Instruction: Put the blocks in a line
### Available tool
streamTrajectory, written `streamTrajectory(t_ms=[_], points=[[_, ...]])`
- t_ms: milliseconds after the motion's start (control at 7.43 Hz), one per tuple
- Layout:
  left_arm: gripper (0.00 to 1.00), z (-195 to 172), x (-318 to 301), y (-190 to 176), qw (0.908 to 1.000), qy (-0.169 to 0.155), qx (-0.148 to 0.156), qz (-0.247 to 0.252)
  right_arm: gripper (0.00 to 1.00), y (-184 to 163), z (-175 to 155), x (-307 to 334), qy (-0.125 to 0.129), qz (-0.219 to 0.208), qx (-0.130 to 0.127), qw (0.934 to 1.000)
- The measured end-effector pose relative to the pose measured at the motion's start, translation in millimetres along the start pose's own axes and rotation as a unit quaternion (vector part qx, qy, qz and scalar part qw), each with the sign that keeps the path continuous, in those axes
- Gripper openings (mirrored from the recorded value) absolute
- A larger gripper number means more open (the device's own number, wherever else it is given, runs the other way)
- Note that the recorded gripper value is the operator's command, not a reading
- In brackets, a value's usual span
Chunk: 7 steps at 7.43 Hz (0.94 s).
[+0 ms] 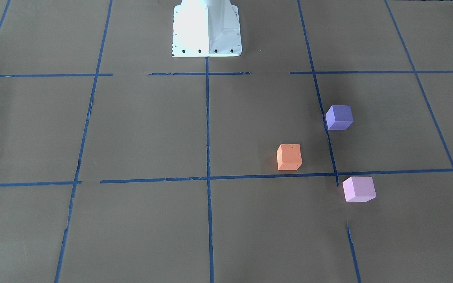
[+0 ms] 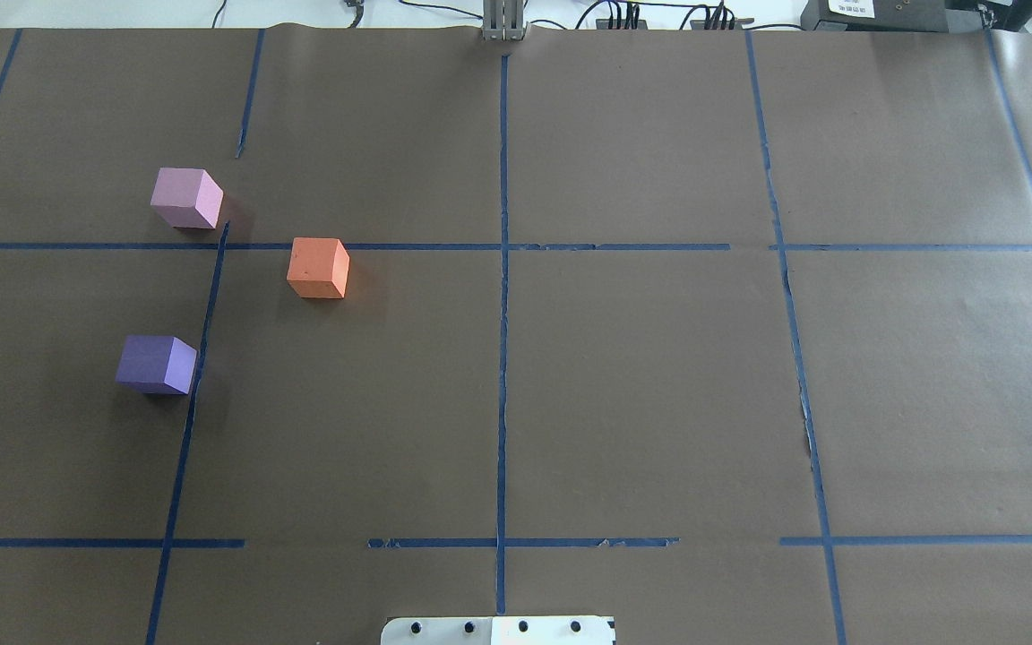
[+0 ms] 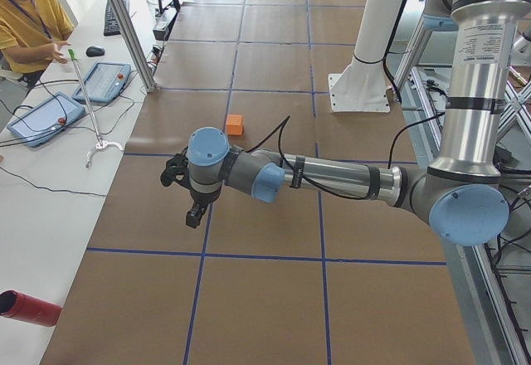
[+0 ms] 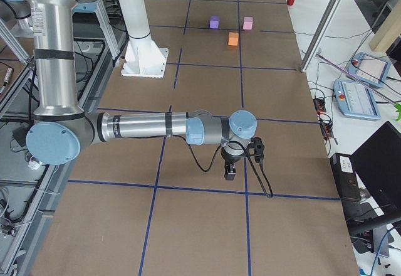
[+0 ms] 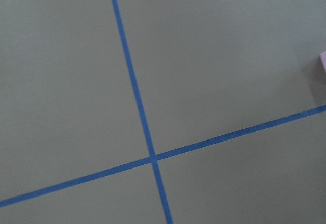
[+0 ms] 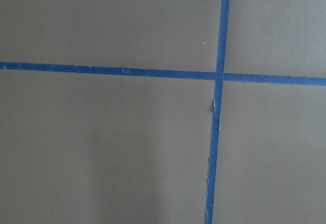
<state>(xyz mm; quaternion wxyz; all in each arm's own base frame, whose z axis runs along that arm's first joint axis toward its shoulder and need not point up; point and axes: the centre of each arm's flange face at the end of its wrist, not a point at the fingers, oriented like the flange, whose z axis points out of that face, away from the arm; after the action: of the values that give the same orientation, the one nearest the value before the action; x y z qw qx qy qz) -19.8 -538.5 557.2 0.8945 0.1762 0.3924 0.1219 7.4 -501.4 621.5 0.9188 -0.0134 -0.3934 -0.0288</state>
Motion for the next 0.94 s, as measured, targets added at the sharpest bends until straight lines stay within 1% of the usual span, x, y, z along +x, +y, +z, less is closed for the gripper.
streamTrajectory(t_ms=[135,404,538,673,808,942], points=[[1.0,13.0,33.2,-23.1,0.9999,0.015,-0.002,0.007,1.0,0.0,-0.1,-0.1,0.0,0.0,0.0,1.0],[1.0,37.6,121.4,-79.9,0.9986,0.038,-0.005,-0.037,1.0,0.0,0.0,0.0,0.0,0.0,0.0,1.0],[1.0,56.0,174.7,-109.0,0.9974,0.037,-0.005,-0.062,1.0,0.0,0.0,0.0,0.0,0.0,0.0,1.0],[1.0,84.5,240.5,-134.9,0.9955,0.035,-0.009,-0.087,1.0,0.0,0.0,0.0,0.0,0.0,0.0,1.0],[1.0,117.6,304.8,-152.0,0.9927,0.036,-0.019,-0.114,1.0,0.0,-0.2,-0.2,0.0,0.0,0.0,1.0],[1.0,146.0,352.5,-161.0,0.9893,0.031,-0.027,-0.14,1.0,-0.1,-0.3,-0.3,0.0,0.0,0.0,1.0]])
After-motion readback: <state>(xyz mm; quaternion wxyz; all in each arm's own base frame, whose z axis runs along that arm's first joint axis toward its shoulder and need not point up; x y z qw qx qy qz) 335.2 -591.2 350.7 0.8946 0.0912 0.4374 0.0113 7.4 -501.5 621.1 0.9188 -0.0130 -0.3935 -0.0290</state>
